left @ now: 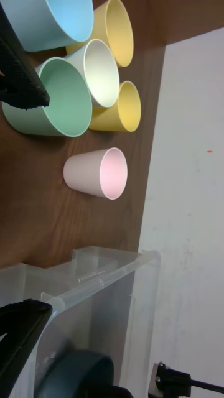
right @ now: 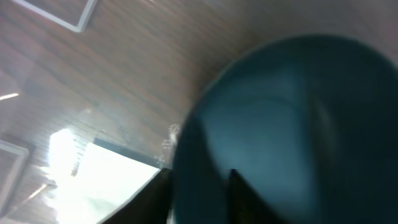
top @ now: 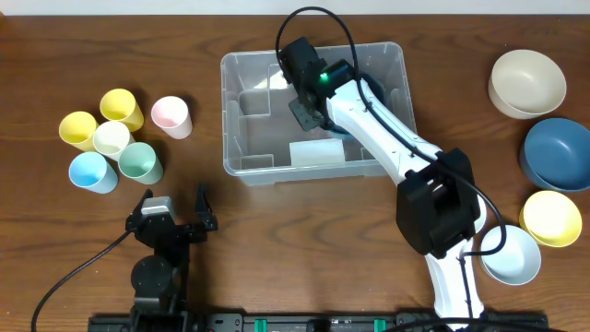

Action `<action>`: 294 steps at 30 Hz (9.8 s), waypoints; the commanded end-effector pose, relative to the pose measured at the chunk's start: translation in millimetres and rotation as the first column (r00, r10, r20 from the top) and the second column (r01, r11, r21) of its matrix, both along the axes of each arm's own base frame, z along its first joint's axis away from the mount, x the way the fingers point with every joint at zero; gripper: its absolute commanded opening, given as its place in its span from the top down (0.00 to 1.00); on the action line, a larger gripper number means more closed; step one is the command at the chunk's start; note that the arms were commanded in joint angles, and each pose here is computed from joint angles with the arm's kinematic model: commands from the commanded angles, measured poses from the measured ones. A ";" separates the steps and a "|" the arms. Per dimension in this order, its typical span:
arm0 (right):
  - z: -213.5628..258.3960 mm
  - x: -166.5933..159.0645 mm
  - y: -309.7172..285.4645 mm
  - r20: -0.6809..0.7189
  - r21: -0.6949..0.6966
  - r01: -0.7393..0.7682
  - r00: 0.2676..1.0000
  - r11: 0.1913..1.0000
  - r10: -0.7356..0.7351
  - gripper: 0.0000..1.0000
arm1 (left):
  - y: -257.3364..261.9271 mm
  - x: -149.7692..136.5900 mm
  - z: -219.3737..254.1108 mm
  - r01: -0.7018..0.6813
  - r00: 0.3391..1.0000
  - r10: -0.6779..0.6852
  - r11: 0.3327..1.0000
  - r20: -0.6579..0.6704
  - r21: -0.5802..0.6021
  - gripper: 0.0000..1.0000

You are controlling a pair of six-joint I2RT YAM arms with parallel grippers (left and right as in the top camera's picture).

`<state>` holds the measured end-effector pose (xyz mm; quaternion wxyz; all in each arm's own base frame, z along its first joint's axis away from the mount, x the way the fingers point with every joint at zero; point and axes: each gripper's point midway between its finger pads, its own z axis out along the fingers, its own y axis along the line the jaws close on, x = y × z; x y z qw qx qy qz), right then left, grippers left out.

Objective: Pack container
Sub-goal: 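Carry the blue bowl over the clear bin and lower it inside, then release the blue bowl and move the right gripper to the cream bowl, then grasp the cream bowl rim with the right gripper and lift, then place the cream bowl into the bin on top of the blue bowl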

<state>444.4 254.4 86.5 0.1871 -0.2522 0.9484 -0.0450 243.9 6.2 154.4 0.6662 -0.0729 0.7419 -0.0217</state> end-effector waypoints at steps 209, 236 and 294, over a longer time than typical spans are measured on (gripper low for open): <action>-50.7 92.7 -315.4 -0.162 0.244 0.789 0.607 0.565 -0.778 0.67 | 1.0 0.0 -19.8 -0.004 0.999 0.004 1.000 -0.053 0.007 0.02; 137.6 71.7 -277.3 0.100 0.363 0.586 0.748 0.725 -0.656 0.99 | 1.0 0.0 -19.8 -0.004 0.999 0.004 1.000 -0.053 0.007 0.02; 98.7 -0.9 -18.7 0.042 0.196 0.160 0.984 0.967 -0.172 0.62 | 1.0 0.0 -19.8 -0.004 0.999 0.004 1.000 -0.053 0.006 0.02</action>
